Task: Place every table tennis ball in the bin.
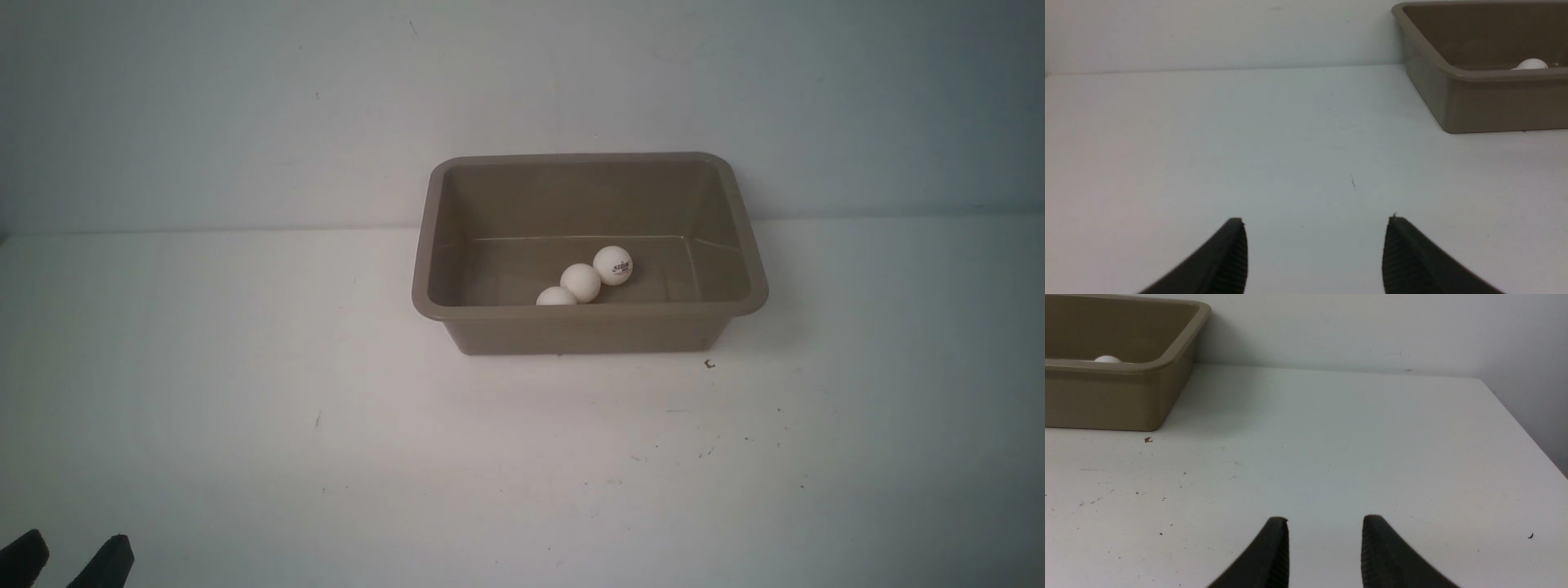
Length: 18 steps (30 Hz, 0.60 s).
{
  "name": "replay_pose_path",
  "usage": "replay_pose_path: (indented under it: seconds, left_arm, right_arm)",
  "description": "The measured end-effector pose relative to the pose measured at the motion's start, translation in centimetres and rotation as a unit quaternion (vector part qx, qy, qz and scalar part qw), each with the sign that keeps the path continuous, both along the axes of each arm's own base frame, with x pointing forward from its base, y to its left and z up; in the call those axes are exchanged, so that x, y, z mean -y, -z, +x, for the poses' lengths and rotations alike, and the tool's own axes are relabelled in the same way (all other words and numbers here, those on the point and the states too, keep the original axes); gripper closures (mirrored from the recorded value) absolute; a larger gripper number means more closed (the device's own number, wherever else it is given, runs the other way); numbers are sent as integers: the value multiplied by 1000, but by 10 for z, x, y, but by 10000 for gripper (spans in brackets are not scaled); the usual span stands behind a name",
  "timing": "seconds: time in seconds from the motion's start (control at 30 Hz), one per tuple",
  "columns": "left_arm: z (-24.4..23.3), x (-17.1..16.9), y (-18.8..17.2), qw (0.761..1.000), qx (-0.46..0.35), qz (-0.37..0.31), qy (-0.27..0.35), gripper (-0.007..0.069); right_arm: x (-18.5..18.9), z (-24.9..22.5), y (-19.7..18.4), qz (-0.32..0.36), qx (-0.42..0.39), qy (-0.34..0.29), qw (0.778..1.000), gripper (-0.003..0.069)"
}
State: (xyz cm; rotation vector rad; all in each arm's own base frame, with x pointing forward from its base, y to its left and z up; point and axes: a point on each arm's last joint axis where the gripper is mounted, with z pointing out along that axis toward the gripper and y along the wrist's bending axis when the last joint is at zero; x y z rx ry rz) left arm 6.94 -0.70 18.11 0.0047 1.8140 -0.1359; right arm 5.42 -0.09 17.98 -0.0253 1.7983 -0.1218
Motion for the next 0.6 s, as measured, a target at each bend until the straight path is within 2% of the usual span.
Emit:
replay_pose_path:
  seconds: [0.37,0.6]
  left_arm:
    - [-1,1,5,1000,-27,10,11,220]
    - [-4,2,12,997,-71,15,19,220]
  right_arm:
    - [0,0,0,0,0,0,1000,419]
    - [0,0,0,0,0,0,1000,419]
